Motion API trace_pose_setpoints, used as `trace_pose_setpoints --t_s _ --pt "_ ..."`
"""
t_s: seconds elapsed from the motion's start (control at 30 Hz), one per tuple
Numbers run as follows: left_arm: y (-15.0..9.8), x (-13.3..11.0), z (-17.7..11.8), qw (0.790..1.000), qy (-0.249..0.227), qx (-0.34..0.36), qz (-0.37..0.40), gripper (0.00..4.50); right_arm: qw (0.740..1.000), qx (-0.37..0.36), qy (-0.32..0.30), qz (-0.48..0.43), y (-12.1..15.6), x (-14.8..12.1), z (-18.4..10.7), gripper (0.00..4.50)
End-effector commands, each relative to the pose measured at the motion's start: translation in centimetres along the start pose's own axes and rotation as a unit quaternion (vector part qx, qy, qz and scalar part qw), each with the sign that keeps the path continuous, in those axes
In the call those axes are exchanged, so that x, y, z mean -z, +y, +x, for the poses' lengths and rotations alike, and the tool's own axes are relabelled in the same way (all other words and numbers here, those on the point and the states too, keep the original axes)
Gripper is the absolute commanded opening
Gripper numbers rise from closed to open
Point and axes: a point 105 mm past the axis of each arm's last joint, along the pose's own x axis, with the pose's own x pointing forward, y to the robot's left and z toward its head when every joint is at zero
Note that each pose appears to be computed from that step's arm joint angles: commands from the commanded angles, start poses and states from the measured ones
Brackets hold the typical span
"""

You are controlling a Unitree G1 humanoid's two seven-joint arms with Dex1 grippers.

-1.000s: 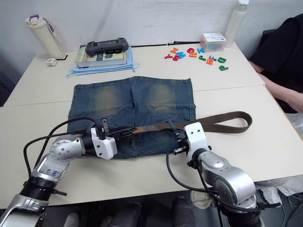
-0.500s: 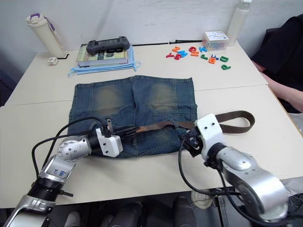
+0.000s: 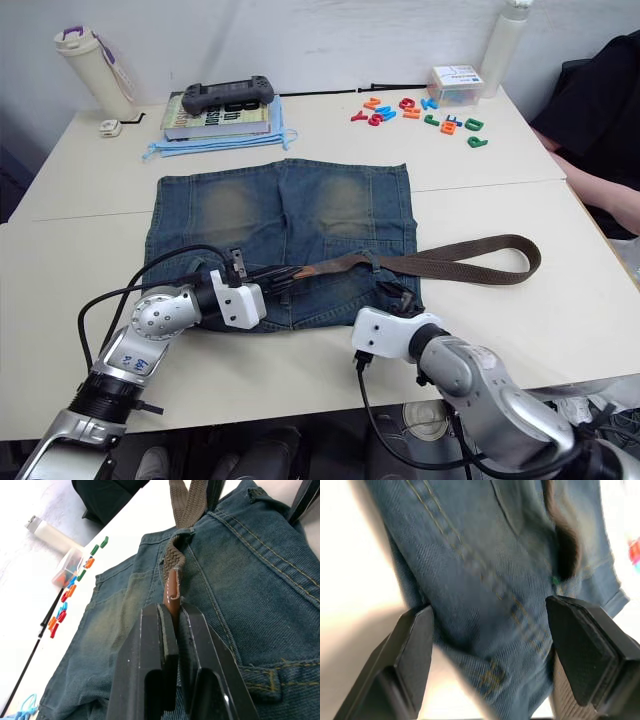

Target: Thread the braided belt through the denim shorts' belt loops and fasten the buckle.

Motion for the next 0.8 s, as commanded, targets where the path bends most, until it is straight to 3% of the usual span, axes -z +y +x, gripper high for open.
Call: trace_pose_setpoints --t_s 0.03,0.1,0.17,0.2,0.37,0.6,0.8 --pt "1.0 -0.8 0.1 1.000 -0.014 -0.018 0.013 0.00 1.000 -0.023 0.010 -0.016 2.2 0.3 0.4 3.77" --pt "1.0 -0.9 0.1 1.000 -0.015 -0.018 0.013 0.00 1.000 -0.008 0.025 -0.014 2.1 0.8 0.6 3.55" --pt "1.0 -0.9 0.2 1.000 -0.016 -0.017 0.013 0.00 0.999 0.005 0.038 -0.001 1.8 1.3 0.6 2.88" --pt "0.9 -1.0 0.2 1.000 -0.018 -0.016 0.013 0.00 0.999 0.008 0.043 0.005 1.7 1.4 0.6 2.26" --pt "0.0 -1.4 0.8 0.999 -0.029 -0.002 0.014 0.00 0.995 0.047 0.080 0.026 -0.4 3.1 0.3 0.12" --pt "-0.7 -1.3 2.0 0.999 -0.035 0.010 0.008 0.00 0.986 0.082 0.129 -0.067 -5.3 6.9 -0.7 0.05" --pt "-0.6 -2.0 3.7 0.999 -0.048 0.003 0.006 0.00 0.985 0.073 0.111 -0.109 -6.4 7.2 -0.4 0.05"
